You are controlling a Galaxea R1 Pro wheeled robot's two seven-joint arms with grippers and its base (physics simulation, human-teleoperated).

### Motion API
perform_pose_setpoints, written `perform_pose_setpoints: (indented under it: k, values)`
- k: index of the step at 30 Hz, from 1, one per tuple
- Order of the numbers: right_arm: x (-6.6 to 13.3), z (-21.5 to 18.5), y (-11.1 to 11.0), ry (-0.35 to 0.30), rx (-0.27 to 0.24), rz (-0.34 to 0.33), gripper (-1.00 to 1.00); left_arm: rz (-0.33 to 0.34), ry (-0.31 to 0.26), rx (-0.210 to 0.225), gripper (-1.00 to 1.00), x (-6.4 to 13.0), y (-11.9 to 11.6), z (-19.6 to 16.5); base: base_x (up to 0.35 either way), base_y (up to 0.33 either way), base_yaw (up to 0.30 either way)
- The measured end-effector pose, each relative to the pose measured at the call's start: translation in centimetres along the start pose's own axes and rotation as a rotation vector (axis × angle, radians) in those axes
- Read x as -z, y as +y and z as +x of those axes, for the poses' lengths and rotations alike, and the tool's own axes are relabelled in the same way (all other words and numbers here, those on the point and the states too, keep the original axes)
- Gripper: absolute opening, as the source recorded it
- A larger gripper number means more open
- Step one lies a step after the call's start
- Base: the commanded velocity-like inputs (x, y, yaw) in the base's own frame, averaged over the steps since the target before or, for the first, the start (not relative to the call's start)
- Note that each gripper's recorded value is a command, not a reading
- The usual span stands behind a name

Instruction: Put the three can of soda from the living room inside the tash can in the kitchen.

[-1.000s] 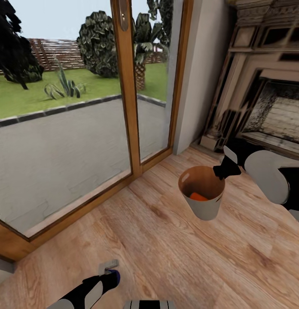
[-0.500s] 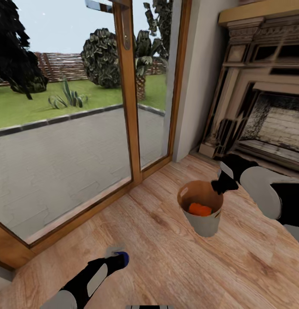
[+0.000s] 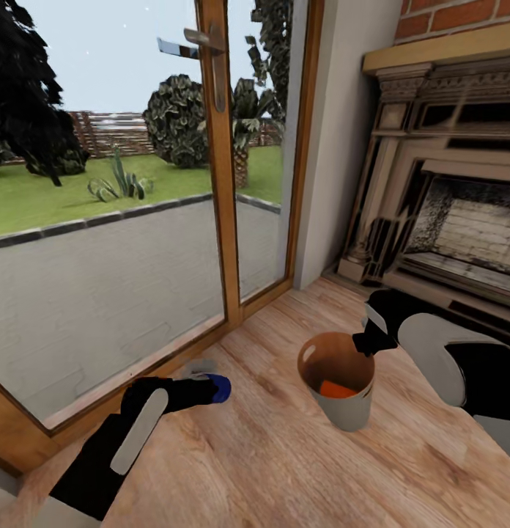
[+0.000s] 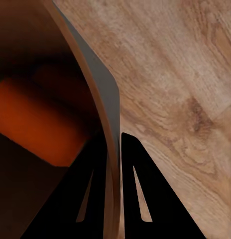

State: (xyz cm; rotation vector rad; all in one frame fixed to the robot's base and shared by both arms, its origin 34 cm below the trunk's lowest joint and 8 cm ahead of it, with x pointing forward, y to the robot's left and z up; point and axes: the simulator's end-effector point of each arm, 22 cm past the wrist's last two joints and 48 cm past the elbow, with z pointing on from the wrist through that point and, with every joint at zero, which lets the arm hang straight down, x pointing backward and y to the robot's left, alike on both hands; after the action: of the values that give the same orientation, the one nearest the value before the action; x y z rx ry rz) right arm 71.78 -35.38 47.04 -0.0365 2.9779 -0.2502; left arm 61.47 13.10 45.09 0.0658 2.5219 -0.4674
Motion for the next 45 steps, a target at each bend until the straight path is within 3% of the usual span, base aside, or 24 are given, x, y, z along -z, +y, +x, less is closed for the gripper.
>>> perform_pose_setpoints:
  k: [4,8,10,14,16,23,26,30,36,38,40,42,43,45]
  values:
    - [0.4,0.3,2.2,-0.009,0.019,-0.026,-1.0,-0.001,-0.023,0.018,-1.0,2.9,0.6,-2.2,0.0,0.0,0.0]
    - [1.0,0.4,4.3,-0.02,0.028,-0.048,-1.0,0.033,-0.077,0.033,-1.0,4.6,-0.4,-4.3,0.0,0.0,0.0]
    - [0.7,0.7,5.0,-0.033,0.044,-0.026,-1.0,0.103,-0.091,0.061,-1.0,5.4,-2.0,-5.0,0.0,0.0,0.0]
    - [1.2,-0.3,5.2,-0.098,0.089,0.042,-1.0,0.173,-0.106,0.08,-1.0,6.7,-3.9,-5.9,0.0,0.0,0.0]
    - [0.7,0.1,5.6,-0.099,0.101,0.049,-1.0,0.19,-0.107,0.085,-1.0,7.2,-4.4,-6.3,0.0,0.0,0.0]
    - [0.9,0.2,7.9,-0.113,0.01,-0.054,-1.0,0.211,-0.112,0.086,-1.0,8.4,-5.6,-7.7,0.0,0.0,0.0]
    - [1.4,-0.3,6.9,-0.129,0.002,-0.01,-1.0,0.218,-0.115,0.085,-1.0,9.0,-6.1,-8.3,0.0,0.0,0.0]
    - [2.2,-0.8,4.7,-0.136,0.056,0.092,-1.0,0.225,-0.117,0.084,-1.0,9.6,-6.5,-9.0,0.0,0.0,0.0]
    - [2.8,-0.4,6.6,-0.118,-0.025,0.023,-1.0,0.27,-0.137,0.085,-1.0,11.5,-8.1,-10.6,0.0,0.0,0.0]
    - [3.0,-0.3,5.8,-0.113,0.0,0.07,-1.0,0.279,-0.137,0.089,-1.0,11.8,-8.5,-11.0,0.0,0.0,0.0]
    - [3.4,-0.4,4.9,-0.113,0.065,0.143,-1.0,0.285,-0.138,0.091,-1.0,12.2,-8.8,-11.4,0.0,0.0,0.0]
    - [3.4,-0.2,6.0,-0.115,0.123,0.175,-1.0,0.284,-0.138,0.092,-1.0,12.2,-8.7,-11.4,0.0,0.0,0.0]
    - [3.2,0.2,7.2,-0.111,0.114,0.149,-1.0,0.284,-0.138,0.093,-1.0,12.2,-8.7,-11.4,0.0,0.0,0.0]
    - [2.8,0.7,9.8,-0.101,0.046,0.051,-1.0,0.284,-0.138,0.093,-1.0,12.2,-8.7,-11.4,0.0,0.0,0.0]
